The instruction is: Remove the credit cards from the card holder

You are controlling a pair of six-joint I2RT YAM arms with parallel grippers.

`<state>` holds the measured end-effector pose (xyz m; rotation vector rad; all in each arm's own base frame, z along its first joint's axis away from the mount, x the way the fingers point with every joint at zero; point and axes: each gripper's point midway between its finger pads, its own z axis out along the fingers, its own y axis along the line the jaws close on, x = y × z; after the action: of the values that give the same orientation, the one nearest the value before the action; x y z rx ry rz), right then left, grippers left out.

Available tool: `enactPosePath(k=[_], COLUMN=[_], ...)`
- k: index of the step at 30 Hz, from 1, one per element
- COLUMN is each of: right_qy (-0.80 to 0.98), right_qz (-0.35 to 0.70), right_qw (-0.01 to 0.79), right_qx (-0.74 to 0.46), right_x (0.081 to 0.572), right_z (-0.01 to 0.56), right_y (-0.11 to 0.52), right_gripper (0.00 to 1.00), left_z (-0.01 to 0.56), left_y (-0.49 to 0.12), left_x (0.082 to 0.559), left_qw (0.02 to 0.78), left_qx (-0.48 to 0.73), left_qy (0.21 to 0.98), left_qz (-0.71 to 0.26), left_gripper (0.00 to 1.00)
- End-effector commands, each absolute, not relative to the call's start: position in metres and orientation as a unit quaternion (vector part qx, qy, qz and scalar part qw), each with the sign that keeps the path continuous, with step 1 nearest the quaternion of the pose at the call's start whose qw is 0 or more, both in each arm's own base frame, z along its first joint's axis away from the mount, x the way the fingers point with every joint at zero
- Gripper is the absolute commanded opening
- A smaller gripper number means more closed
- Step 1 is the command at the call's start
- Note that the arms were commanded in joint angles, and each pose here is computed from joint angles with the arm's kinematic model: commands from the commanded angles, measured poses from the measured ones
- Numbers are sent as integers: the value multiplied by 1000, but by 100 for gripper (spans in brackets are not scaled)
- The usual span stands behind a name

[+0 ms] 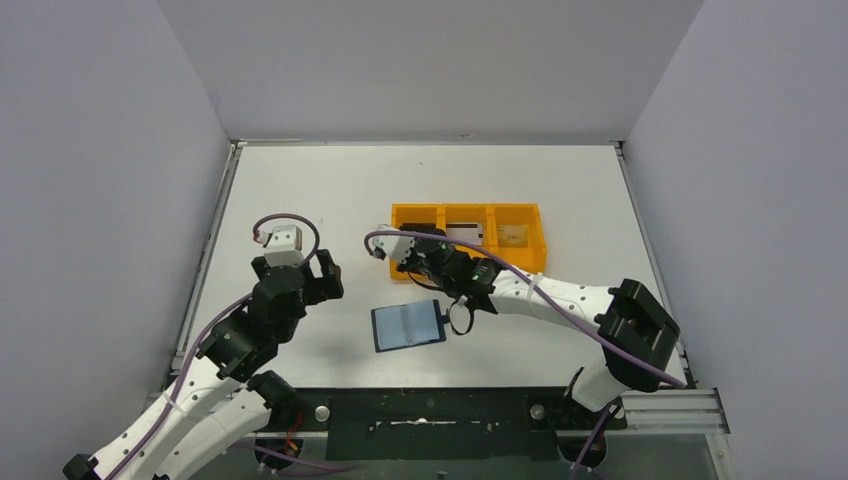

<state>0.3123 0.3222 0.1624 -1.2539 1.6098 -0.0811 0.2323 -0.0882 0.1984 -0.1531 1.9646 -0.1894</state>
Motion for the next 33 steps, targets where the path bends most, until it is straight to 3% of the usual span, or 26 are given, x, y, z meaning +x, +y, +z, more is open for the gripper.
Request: enactPosePath(k=[1,13,33], right_qy=[596,612,593], right_qz=[-5,-38,-67], right_qw=[511,442,471], right_qx=[-619,-654,-649], right_x=[314,345,386], right_z=[184,151,134], right_y=[347,331,341], right_gripper=[0,0,3], left_z=[214,213,210], left_y=[-87,-92,-92], left_x=[239,238,239], left_qw=[574,566,559], left_qx=[-73,-59,-59], left_qy=[811,817,822], left_qz=[-86,-93,-90], left_gripper=[88,90,91])
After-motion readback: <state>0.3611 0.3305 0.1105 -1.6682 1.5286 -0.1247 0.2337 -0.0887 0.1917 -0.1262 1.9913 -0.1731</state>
